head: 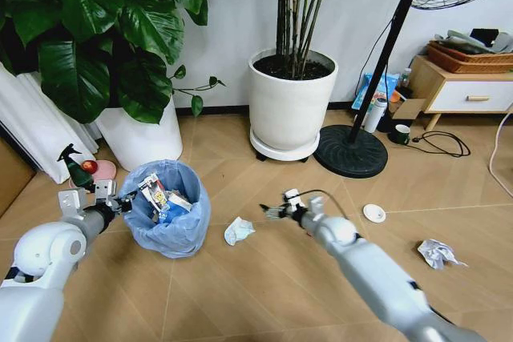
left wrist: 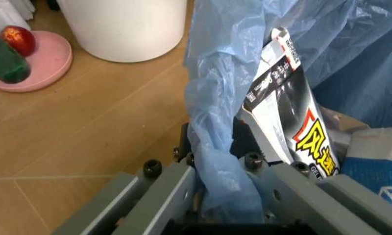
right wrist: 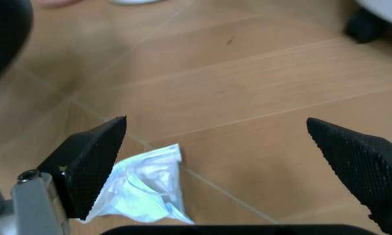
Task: Pick up the trash bin and place the garbage on the floor into it.
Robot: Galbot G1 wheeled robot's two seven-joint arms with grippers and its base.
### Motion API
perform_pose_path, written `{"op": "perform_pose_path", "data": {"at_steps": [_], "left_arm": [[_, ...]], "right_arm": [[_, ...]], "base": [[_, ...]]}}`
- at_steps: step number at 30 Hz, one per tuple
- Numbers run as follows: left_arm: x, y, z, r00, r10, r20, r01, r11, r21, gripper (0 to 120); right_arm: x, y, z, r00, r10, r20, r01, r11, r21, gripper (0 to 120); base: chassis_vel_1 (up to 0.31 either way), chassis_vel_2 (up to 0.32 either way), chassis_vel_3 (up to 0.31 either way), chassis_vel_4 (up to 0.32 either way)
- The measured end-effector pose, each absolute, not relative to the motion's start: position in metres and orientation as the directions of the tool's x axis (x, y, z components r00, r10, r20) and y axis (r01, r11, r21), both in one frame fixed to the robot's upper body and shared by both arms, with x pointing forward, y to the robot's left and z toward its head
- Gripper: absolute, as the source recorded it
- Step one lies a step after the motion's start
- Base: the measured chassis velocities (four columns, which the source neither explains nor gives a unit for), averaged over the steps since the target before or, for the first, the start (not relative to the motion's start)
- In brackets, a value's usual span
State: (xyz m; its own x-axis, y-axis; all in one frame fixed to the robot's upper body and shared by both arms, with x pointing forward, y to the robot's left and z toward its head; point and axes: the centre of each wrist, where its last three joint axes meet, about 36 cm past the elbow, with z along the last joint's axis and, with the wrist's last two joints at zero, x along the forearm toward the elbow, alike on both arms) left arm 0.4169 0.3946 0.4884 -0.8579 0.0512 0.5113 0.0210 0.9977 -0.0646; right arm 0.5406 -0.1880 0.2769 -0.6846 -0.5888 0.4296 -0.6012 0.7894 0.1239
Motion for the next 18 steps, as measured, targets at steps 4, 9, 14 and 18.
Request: {"op": "perform_pose_path", "data": {"at_steps": [4,9,14,18], "left_arm": [[0.416,0.394,0.491,-0.859,0.052,0.509,0.026,0.998,-0.058,0],[0.417,0.393,0.494,-0.861,0.057,0.506,0.035,0.998,-0.053,0],[0.418,0.391,0.494,-0.861,0.062,0.504,0.039,0.998,-0.056,0],[0.417,0.391,0.494,-0.862,0.063,0.503,0.04,0.998,-0.055,0]], "right_arm": [[0.554,-0.167,0.254,-0.652,-0.595,0.47,-0.644,0.762,0.07,100],[0.561,-0.15,0.227,-0.619,-0.582,0.527,-0.675,0.738,0.022,100],[0.557,-0.132,0.21,-0.592,-0.592,0.547,-0.694,0.719,0.027,100],[0.557,-0.123,0.205,-0.587,-0.594,0.551,-0.698,0.716,0.029,100]], "base": [[0.0,0.0,0.0,0.0],[0.0,0.0,0.0,0.0],[0.0,0.0,0.0,0.0],[0.0,0.0,0.0,0.0]]}}
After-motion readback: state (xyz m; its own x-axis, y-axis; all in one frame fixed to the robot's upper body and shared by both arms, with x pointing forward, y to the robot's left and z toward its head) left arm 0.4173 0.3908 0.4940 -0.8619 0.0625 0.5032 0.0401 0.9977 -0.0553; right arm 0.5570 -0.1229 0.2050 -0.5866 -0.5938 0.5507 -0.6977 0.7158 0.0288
